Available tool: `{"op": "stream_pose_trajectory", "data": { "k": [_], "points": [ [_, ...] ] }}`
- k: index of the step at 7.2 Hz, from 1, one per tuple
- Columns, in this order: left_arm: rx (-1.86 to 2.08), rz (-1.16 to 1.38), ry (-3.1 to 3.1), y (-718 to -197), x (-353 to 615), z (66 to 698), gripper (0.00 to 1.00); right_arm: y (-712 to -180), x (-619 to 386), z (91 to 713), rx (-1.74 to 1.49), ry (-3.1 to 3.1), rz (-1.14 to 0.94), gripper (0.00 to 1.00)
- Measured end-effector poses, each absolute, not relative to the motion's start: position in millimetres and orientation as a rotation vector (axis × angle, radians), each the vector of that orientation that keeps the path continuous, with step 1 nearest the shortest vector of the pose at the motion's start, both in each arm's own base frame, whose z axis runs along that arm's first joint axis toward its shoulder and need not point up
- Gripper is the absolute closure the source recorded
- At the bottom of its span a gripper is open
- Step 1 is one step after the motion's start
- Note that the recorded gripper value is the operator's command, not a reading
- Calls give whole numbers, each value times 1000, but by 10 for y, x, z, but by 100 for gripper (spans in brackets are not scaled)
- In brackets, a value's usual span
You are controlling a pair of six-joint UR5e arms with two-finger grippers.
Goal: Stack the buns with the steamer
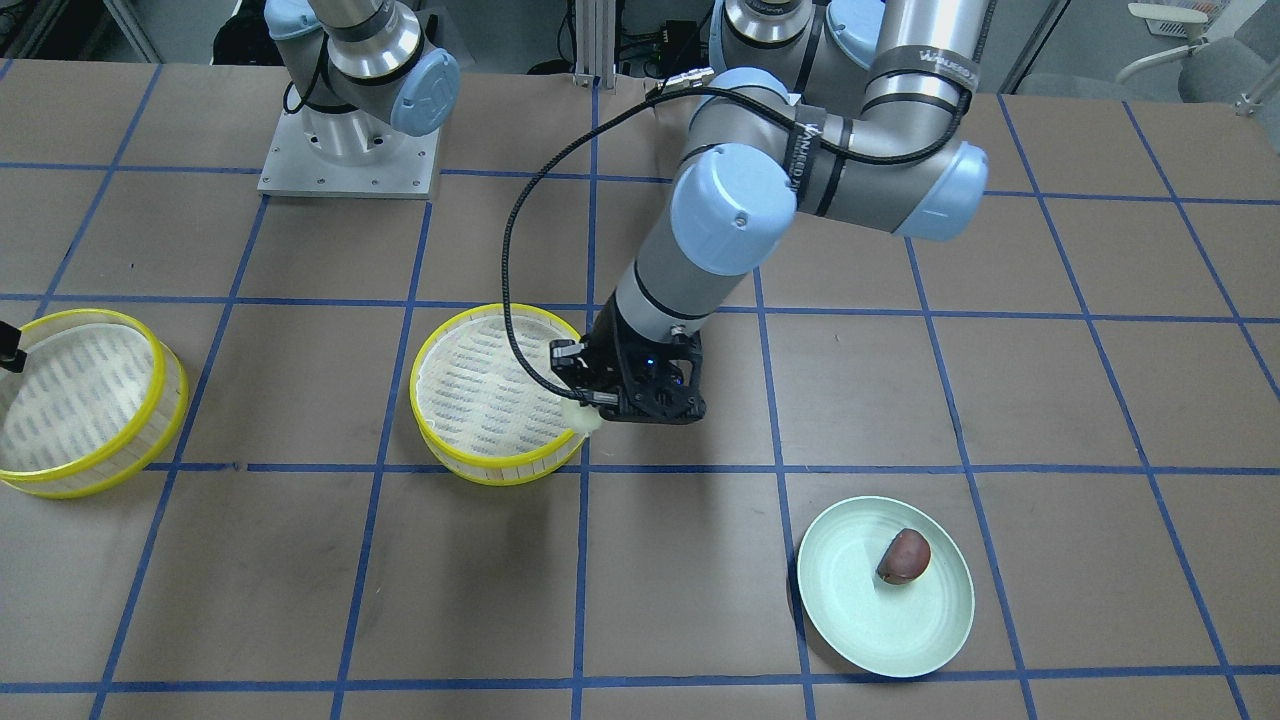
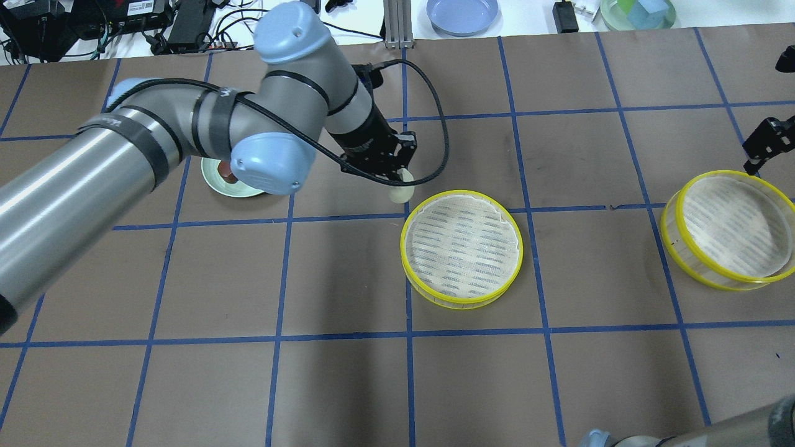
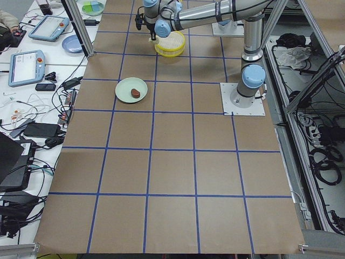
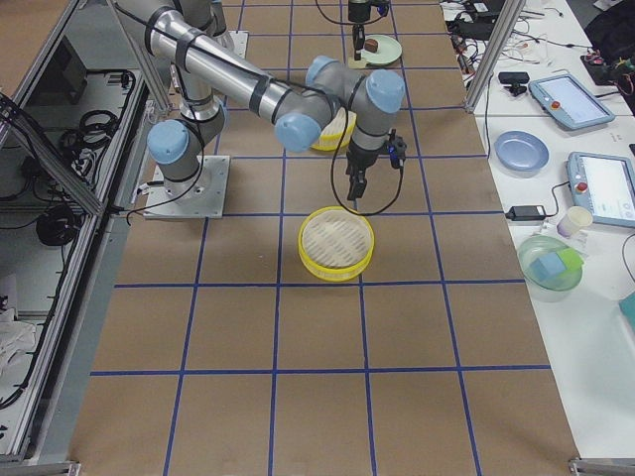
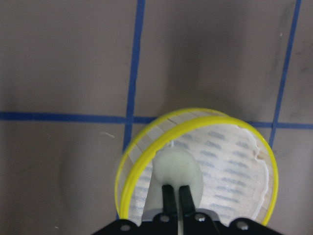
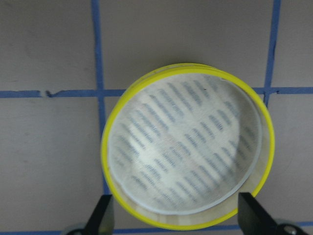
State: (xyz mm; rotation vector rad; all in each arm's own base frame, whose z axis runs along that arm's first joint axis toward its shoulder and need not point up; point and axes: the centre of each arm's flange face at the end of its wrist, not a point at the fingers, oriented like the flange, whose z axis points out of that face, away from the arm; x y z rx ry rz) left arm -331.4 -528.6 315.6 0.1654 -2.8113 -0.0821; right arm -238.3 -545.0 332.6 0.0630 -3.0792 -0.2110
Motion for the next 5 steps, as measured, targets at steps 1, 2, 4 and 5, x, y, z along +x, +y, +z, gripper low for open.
{"op": "stream_pose_trajectory", "data": {
  "k": [1, 2, 4, 5],
  "points": [
    [179, -150, -2797, -5130, -3463, 2998, 100, -5445, -2692, 3054, 103, -3061, -208, 19],
    [182, -220, -2785, -5007, -3536, 2817, 100, -5398, -2880, 2789, 119, -3040, -198, 23],
    [186, -309, -2786, -4866, -3572, 2541, 37, -5343, -3038, 2282, 201, -3022, -170, 82],
    [189, -325, -2789, -4852, -3572, 2480, 14, -5343, -3064, 2165, 243, -3019, -166, 100]
  ]
}}
